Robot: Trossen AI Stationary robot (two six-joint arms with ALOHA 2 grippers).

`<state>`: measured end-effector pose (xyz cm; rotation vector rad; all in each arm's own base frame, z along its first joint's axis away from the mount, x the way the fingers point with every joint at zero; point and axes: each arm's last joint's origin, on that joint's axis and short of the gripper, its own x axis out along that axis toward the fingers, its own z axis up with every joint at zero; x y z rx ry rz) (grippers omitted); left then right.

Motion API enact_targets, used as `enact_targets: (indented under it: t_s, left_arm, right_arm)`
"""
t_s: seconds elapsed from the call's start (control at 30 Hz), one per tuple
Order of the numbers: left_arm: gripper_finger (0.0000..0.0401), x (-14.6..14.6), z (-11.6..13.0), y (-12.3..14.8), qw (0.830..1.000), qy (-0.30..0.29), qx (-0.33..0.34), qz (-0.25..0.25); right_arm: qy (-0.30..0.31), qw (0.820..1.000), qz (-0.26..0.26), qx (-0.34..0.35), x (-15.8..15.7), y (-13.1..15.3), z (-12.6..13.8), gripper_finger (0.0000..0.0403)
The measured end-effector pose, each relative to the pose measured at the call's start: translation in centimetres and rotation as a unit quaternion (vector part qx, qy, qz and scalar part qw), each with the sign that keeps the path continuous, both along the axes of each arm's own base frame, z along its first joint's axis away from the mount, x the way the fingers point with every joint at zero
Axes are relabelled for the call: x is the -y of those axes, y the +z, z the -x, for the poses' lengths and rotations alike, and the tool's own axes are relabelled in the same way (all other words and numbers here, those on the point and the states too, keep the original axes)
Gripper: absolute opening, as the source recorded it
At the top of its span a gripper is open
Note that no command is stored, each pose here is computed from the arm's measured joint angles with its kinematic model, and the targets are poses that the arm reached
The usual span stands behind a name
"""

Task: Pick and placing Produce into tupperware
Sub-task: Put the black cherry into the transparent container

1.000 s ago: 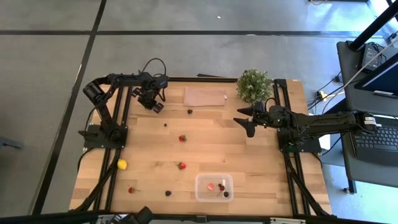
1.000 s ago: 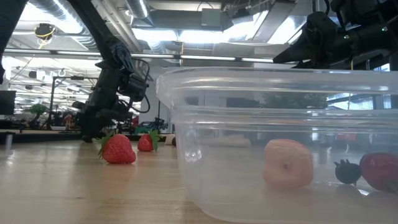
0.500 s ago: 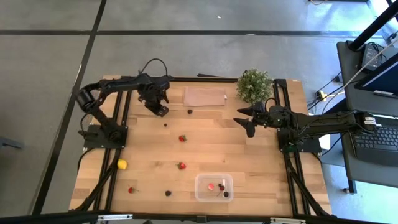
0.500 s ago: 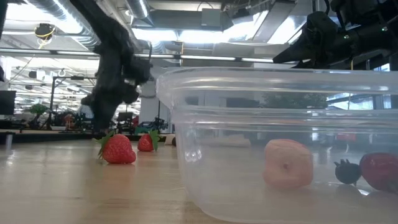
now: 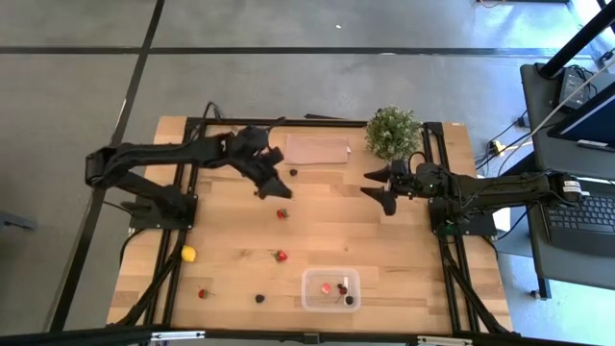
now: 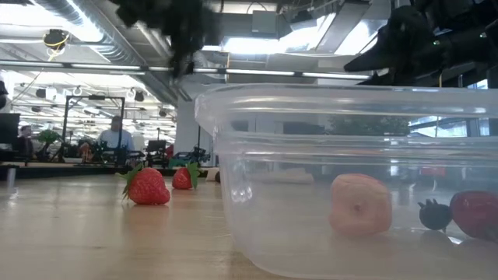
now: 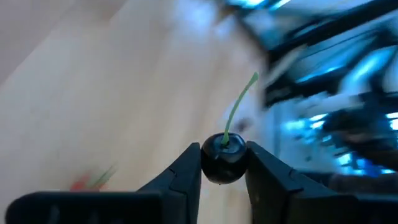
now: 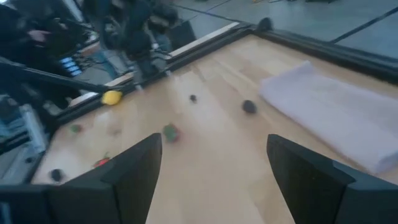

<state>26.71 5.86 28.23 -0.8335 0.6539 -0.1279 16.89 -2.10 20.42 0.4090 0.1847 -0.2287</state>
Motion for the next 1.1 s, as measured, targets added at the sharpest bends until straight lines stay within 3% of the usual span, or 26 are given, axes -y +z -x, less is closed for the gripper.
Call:
enact_targets:
  t_s: [0.17, 0.27, 0.47, 0.63, 0.87, 1.1]
  left_arm:
    - [0.0093, 5.1, -2.3, 3.1, 0.987, -0.018, 0.16, -0.015]
    - [0.0095, 8.8, -2.8, 3.1, 0.981, -0.028, 0.185, -0.049]
    - [0.0093, 15.3, -4.0, 1.1, 0.977, -0.014, 0.161, -0.137]
    - [0.0097, 19.5, -6.7, -0.2, 0.973, -0.035, 0.151, -0.168]
    - [0.0093, 22.0, -11.8, -2.8, 0.975, -0.054, 0.074, -0.2]
    - [0.0099, 23.2, -14.7, -5.0, 0.969, -0.081, -0.028, -0.233]
  right_arm:
    - [0.027, 0.999, -0.022, 0.003, -0.3, 0.0, 0.0, 0.0291]
    - [0.037, 0.999, -0.023, 0.003, -0.4, 0.0, -0.1, 0.0291]
    - [0.037, 0.999, -0.024, 0.003, -0.4, 0.0, -0.1, 0.0291]
    - [0.037, 0.999, -0.024, 0.003, -0.4, 0.0, -0.1, 0.0291]
    - [0.037, 0.999, -0.024, 0.0, -0.4, -0.1, 0.0, 0.0291]
    - [0.04, 0.999, -0.025, -0.007, -0.5, -0.2, 0.0, 0.0291]
